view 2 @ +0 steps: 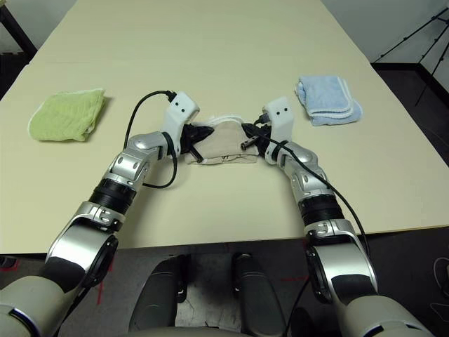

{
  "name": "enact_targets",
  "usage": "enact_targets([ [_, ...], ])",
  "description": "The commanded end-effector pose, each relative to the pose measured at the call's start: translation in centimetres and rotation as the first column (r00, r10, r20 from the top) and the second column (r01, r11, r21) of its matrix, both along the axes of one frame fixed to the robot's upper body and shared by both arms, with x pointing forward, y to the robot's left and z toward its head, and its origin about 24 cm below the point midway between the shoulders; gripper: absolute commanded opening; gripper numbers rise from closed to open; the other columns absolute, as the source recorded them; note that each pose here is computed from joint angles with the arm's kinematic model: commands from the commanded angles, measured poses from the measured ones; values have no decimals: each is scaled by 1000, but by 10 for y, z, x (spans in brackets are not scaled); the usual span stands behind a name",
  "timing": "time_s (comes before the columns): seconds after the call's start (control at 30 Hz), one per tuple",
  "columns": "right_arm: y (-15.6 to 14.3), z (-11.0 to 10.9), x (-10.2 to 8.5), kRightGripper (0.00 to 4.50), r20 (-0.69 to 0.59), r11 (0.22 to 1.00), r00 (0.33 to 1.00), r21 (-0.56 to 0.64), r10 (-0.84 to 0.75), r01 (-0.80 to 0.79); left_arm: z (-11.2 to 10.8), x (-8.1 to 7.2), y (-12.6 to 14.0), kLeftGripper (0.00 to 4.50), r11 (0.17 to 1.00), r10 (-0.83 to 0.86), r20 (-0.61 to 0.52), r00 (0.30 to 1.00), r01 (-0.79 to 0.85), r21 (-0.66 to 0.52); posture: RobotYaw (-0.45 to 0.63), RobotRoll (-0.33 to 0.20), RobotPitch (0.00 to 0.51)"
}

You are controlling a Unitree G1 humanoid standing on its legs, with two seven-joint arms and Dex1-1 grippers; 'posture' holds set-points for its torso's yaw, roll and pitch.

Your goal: Fold the towel and set it aside.

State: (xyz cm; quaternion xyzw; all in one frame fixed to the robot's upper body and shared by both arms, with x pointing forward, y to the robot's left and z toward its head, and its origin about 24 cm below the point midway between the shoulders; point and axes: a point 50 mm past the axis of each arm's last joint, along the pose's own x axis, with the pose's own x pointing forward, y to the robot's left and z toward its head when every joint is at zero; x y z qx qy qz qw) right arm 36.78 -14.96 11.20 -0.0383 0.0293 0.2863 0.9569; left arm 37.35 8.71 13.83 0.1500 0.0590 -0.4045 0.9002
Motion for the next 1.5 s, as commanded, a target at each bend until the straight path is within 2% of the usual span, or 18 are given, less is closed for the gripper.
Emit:
enact_targets([
  [0.03, -3, 5, -2, 23, 24, 1000, 1000, 20, 6, -6, 21, -1, 1, 0, 987, -19, 24, 1000, 22, -157, 108, 0, 200],
  [0.1, -7, 19, -6, 511, 72, 999, 997, 40, 27, -30, 38, -2, 7, 0, 970, -25, 58, 998, 38, -241, 113, 0, 186],
  [0.2, -13, 30, -15, 1498, 124, 998, 991, 30, 48, -52, 50, -7, 17, 645, 956, -38, 97, 995, 64, -285, 112, 0, 179],
  [0.3, -21, 34, -34, 2674, 172, 996, 983, 40, 68, -76, 57, -18, 31, 1766, 944, -61, 121, 991, 97, -315, 110, 0, 172],
  [0.47, -28, 29, -69, 4500, 202, 991, 973, 55, 107, -121, 53, -37, 44, 3699, 942, -87, 141, 986, 127, -311, 104, 0, 168],
  [0.53, -32, 28, -83, 4500, 219, 990, 969, 65, 111, -128, 50, -42, 52, 4469, 943, -77, 146, 986, 120, -309, 97, 0, 165],
  [0.73, -53, 18, -115, 4500, 236, 991, 967, 65, 96, -114, 41, -48, 69, 4469, 955, -35, 99, 995, 62, -291, 79, 0, 157],
  [0.9, -68, 5, -132, 4500, 219, 994, 971, 40, 95, -106, 30, -46, 76, 4469, 967, 13, -10, 1000, -15, -256, 70, 0, 155],
  [1.07, -80, -7, -142, 4500, 194, 995, 977, 20, 87, -93, 26, -45, 77, 4469, 968, 51, -53, 997, -62, -242, 68, 0, 156],
  [1.23, -84, -10, -141, 4500, 193, 996, 978, 14, 82, -86, 26, -46, 77, 4469, 964, 38, -52, 998, -51, -261, 69, 0, 159],
  [1.4, -85, -12, -140, 4500, 192, 995, 977, 22, 90, -96, 32, -55, 80, 4469, 977, 4, 86, 996, 14, -211, 76, 0, 162],
  [1.5, -87, -12, -140, 4500, 197, 995, 976, 31, 92, -100, 29, -58, 83, 4469, 985, -31, 74, 997, 43, -169, 83, 0, 163],
])
